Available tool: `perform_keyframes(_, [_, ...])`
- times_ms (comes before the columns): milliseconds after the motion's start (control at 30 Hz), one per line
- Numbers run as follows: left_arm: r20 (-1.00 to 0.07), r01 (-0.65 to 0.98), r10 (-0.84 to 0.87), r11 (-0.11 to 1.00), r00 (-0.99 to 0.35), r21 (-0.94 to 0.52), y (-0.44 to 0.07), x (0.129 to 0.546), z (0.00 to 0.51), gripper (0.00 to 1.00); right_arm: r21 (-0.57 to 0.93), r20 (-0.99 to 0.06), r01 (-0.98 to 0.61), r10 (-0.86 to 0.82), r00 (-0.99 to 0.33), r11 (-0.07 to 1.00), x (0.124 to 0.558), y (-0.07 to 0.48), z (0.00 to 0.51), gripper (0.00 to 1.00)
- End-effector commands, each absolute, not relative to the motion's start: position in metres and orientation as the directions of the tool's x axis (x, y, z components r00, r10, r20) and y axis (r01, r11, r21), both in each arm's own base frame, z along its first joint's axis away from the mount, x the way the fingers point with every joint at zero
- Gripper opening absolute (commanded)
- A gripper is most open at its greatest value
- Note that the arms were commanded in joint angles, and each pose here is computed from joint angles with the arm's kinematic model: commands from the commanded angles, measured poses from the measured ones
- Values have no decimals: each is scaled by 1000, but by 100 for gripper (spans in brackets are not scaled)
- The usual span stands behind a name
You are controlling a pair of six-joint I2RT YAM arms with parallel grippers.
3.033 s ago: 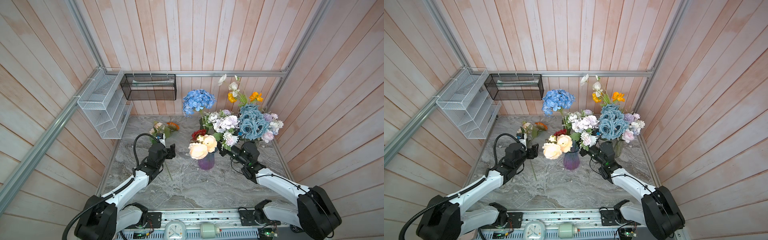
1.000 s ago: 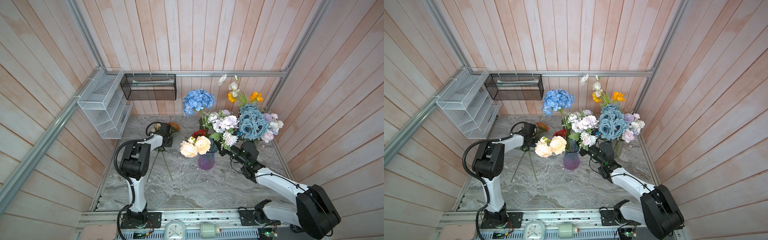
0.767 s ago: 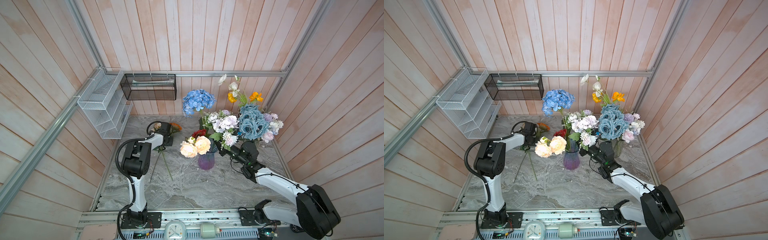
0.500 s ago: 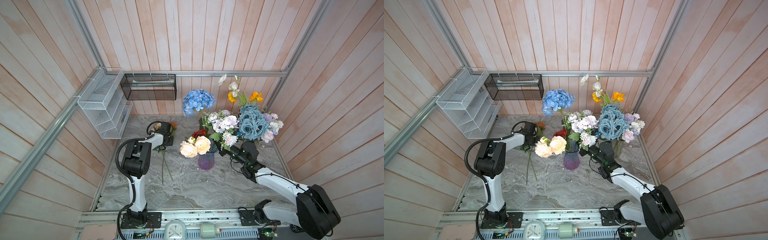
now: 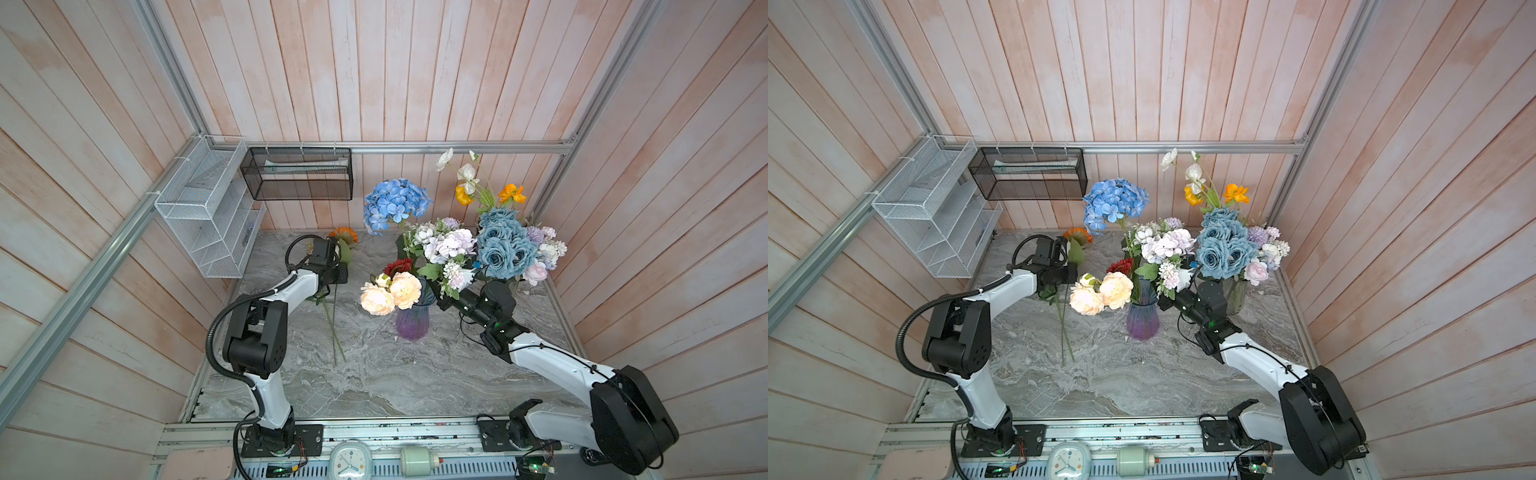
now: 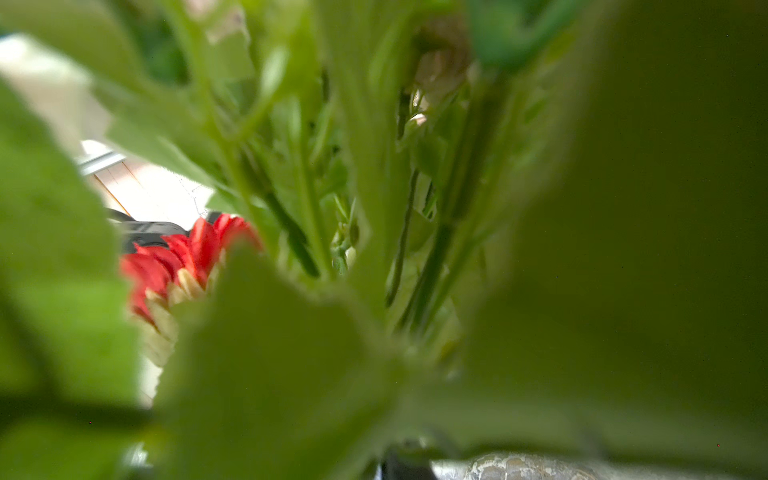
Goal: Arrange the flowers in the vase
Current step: 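Lower the left gripper and grasp the orange gerbera stem, then lift the orange gerbera high with the left gripper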
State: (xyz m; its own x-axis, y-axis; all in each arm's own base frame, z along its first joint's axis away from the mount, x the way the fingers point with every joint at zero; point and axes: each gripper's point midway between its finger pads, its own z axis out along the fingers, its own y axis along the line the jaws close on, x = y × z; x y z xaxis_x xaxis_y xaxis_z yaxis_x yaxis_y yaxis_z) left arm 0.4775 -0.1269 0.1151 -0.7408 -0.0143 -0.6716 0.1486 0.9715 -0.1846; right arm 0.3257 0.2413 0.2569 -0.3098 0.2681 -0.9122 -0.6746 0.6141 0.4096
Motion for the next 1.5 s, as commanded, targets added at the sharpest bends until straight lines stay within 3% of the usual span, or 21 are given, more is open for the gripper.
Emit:
perform_keyframes(0, [-747, 192, -91, 940, -658, -283, -141, 479, 159, 0, 397, -918, -696, 269, -292, 599, 327, 246, 268, 13])
perform_keyframes(300, [-876, 252, -219, 902, -430, -350, -135, 455, 260, 0, 398, -917, -691, 273, -289, 604, 326, 244, 268, 13])
perform_keyframes(667, [-935, 363, -336, 862, -114, -354, -118, 383, 408, 0, 418, -908, -688, 286, -306, 593, 325, 245, 265, 13])
perform_keyframes(1000, [-851, 748, -524, 577, 32, -327, -147, 280, 551, 0, 428, -903, -689, 299, -307, 585, 324, 246, 264, 13])
perform_keyframes(1233, [-801, 883, -598, 368, -15, -292, -161, 245, 587, 0, 430, -902, -699, 306, -305, 571, 323, 248, 267, 13])
perform_keyframes(1467, [-798, 944, -554, 62, -237, -323, -191, 247, 590, 0, 435, -900, -694, 307, -310, 573, 320, 245, 265, 13])
